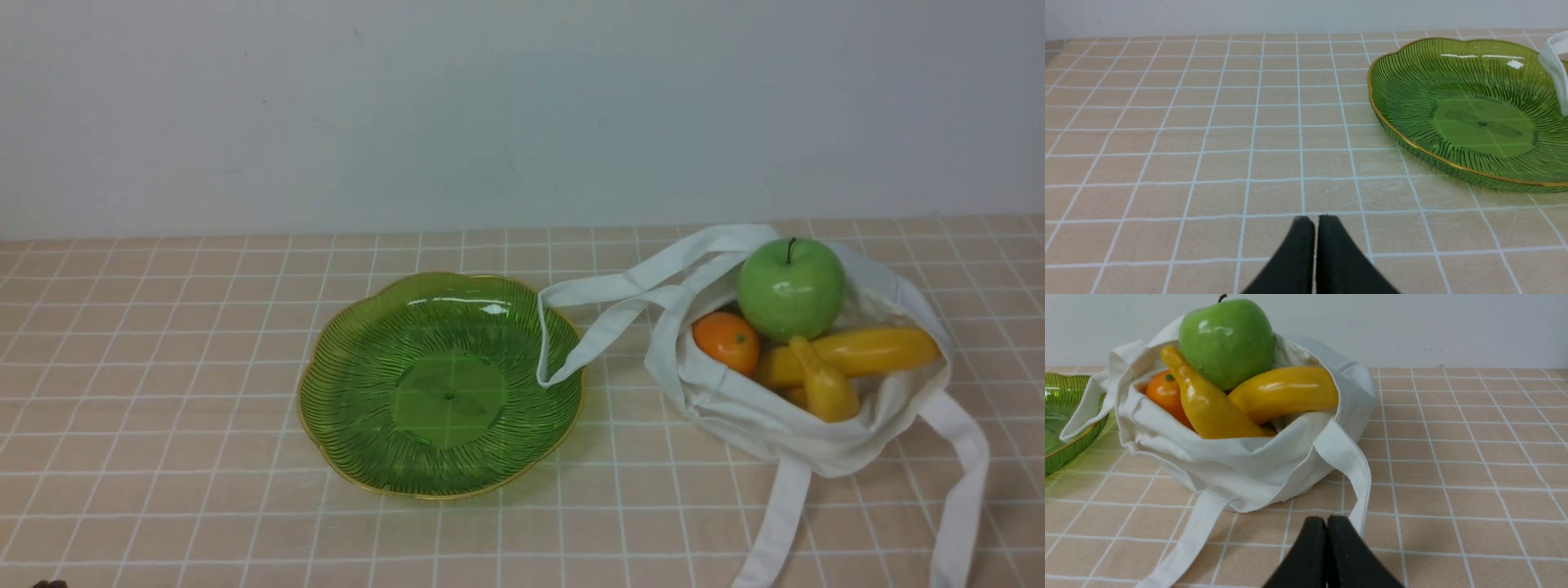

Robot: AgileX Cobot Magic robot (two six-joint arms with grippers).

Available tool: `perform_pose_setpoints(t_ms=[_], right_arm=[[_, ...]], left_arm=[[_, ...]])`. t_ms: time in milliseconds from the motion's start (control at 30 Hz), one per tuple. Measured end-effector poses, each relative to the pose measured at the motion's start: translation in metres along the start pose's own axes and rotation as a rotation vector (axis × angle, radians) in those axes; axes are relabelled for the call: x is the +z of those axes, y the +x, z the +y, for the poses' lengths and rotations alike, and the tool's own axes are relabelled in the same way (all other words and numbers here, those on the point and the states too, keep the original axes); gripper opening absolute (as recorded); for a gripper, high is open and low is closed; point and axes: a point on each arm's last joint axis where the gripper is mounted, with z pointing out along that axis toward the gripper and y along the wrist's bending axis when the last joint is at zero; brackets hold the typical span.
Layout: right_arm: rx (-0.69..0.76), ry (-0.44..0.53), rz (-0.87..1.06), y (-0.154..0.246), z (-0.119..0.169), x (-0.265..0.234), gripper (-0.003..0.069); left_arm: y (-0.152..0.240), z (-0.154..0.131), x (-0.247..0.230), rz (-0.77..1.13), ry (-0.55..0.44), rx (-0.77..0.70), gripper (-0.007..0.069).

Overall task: Take the fruit out of the bag on the brown coffee tablecloth and place them on the plate.
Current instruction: 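Reach into the bag and grasp the banana with the right gripper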

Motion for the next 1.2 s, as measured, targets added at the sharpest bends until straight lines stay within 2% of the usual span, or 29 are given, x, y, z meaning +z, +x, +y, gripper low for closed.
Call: perform_pose_setpoints(t_ms=[167, 233, 300, 333, 367, 467, 600, 800, 933, 1000, 1100, 1133, 1200], right_arm=[[-0.01, 0.004, -0.017, -0.001, 0.0, 0.0, -0.0014], [0.028, -0.003, -0.046, -0.002, 0.0, 0.001, -0.0014], [0.095, -0.052, -0.085, -0.005, 0.001, 0.001, -0.0014], [0.239, -0.036, -0.157, -0.012, 0.002, 0.0, -0.0014], [0.254, -0.039, -0.165, -0.012, 0.002, 0.0, -0.0014], [0.475, -0.064, -0.271, -0.022, 0.0, -0.002, -0.0014], [0.579, -0.069, -0.326, -0.026, -0.002, -0.004, -0.0014], [0.606, -0.07, -0.338, -0.027, -0.003, -0.004, -0.0014], [0.636, -0.045, -0.471, -0.037, -0.009, -0.009, -0.0014], [0.641, -0.063, -0.507, -0.052, -0.009, -0.015, -0.0014], [0.528, -0.108, -0.456, -0.096, -0.002, -0.028, -0.0014], [0.511, -0.109, -0.445, -0.098, -0.001, -0.028, -0.0014], [0.408, -0.122, -0.313, -0.125, 0.004, -0.024, -0.0014]], left_arm=[[0.0, 0.0, 0.0, 0.0, 0.0, 0.0, -0.0008], [0.0, 0.0, 0.0, 0.0, 0.0, 0.0, -0.0008], [0.0, 0.0, 0.0, 0.0, 0.0, 0.0, -0.0008], [0.0, 0.0, 0.0, 0.0, 0.0, 0.0, -0.0008], [0.0, 0.0, 0.0, 0.0, 0.0, 0.0, -0.0008], [0.0, 0.0, 0.0, 0.0, 0.0, 0.0, -0.0008], [0.0, 0.0, 0.0, 0.0, 0.0, 0.0, -0.0008], [0.0, 0.0, 0.0, 0.0, 0.0, 0.0, -0.0008], [0.0, 0.0, 0.0, 0.0, 0.0, 0.0, -0.0008], [0.0, 0.0, 0.0, 0.0, 0.0, 0.0, -0.0008], [0.0, 0.0, 0.0, 0.0, 0.0, 0.0, -0.0008], [0.0, 0.0, 0.0, 0.0, 0.0, 0.0, -0.0008], [0.0, 0.0, 0.0, 0.0, 0.0, 0.0, -0.0008]])
